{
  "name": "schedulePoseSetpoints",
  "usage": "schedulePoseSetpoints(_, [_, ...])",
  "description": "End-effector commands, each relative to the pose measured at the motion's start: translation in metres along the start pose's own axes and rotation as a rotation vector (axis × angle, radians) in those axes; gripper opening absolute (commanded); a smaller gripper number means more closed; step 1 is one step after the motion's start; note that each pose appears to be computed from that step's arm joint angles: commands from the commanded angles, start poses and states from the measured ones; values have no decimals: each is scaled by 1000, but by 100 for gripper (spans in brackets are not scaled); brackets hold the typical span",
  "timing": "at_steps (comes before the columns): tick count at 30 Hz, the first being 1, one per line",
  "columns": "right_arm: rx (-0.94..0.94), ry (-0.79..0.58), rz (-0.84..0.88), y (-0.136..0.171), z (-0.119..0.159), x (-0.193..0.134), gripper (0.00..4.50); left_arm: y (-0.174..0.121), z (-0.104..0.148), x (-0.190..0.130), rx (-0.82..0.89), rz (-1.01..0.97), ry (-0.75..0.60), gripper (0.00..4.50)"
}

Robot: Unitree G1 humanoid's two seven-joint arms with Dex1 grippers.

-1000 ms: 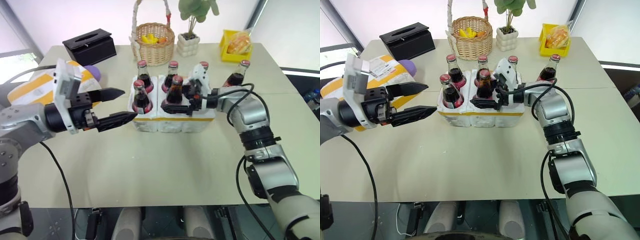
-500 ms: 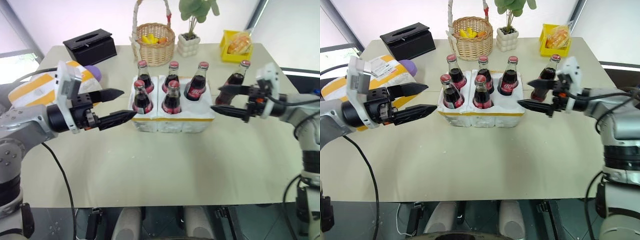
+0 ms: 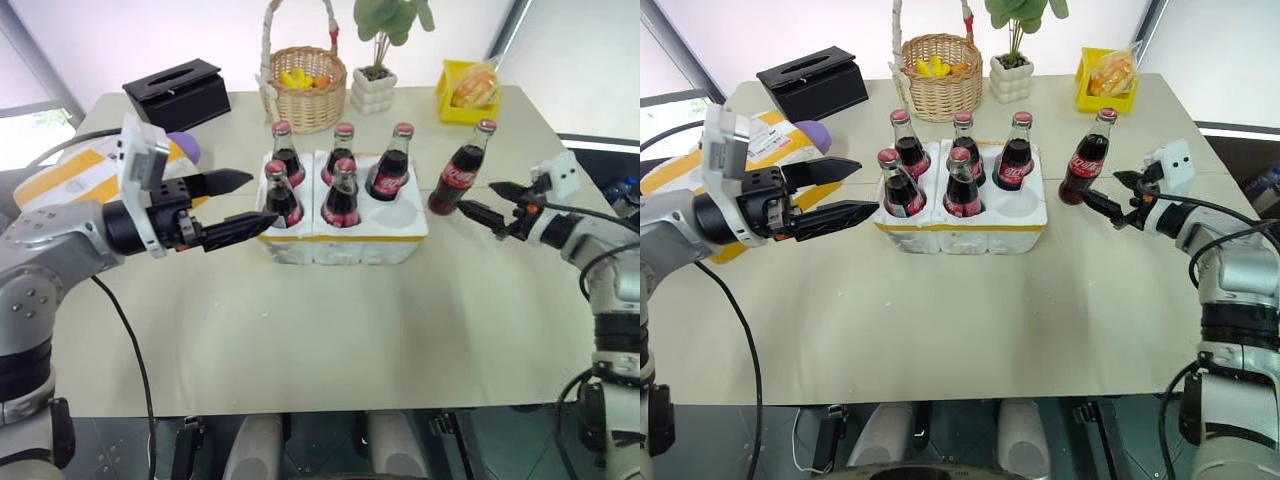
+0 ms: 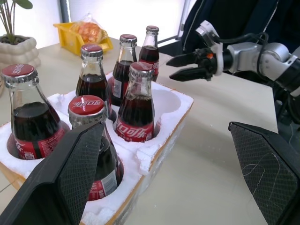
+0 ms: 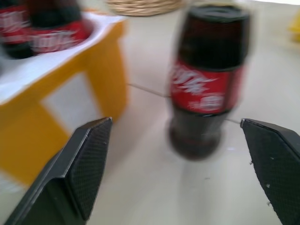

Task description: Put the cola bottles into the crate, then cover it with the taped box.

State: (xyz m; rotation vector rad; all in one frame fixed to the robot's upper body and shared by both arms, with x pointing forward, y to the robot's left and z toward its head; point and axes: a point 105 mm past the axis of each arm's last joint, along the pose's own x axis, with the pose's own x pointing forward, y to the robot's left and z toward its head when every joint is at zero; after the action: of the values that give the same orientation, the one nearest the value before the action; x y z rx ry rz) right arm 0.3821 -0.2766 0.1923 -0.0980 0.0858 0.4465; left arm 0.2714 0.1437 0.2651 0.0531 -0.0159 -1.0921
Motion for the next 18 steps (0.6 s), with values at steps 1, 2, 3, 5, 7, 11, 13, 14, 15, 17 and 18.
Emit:
schedulePoseSetpoints(1, [-3,-75,-41,-8,17,7,447,-3,10,-1,51,3,-22,450])
schedulePoseSetpoints(2, [5,-78,-42,-9,17,10,447,-3,10,-2,51,5,-22,450])
schedulePoseSetpoints(3, [13,-83,-43,-9,17,13,447,-2,10,-2,51,8,-23,450])
schedulePoseSetpoints(5, [34,-88,-36,-8,16,19,447,-2,11,-2,51,11,-23,450])
schedulePoseSetpoints(7, [42,-89,-26,-5,15,27,447,-2,11,-3,52,14,-22,450])
schedulePoseSetpoints(11, [56,-89,-30,-3,14,41,447,-1,12,-3,55,20,-20,450])
schedulePoseSetpoints(13, [59,-87,-38,-2,12,47,447,-1,12,-3,56,21,-21,450])
schedulePoseSetpoints(14, [63,-87,-41,-1,12,51,447,-2,13,-3,57,20,-22,450])
schedulePoseSetpoints(15, [66,-87,-42,-1,11,54,447,-2,13,-3,57,20,-22,450])
schedulePoseSetpoints(17, [74,-90,-43,0,11,59,447,-3,13,-3,58,20,-22,450])
schedulePoseSetpoints(18, [75,-91,-44,0,11,61,447,-3,12,-3,58,20,-22,450])
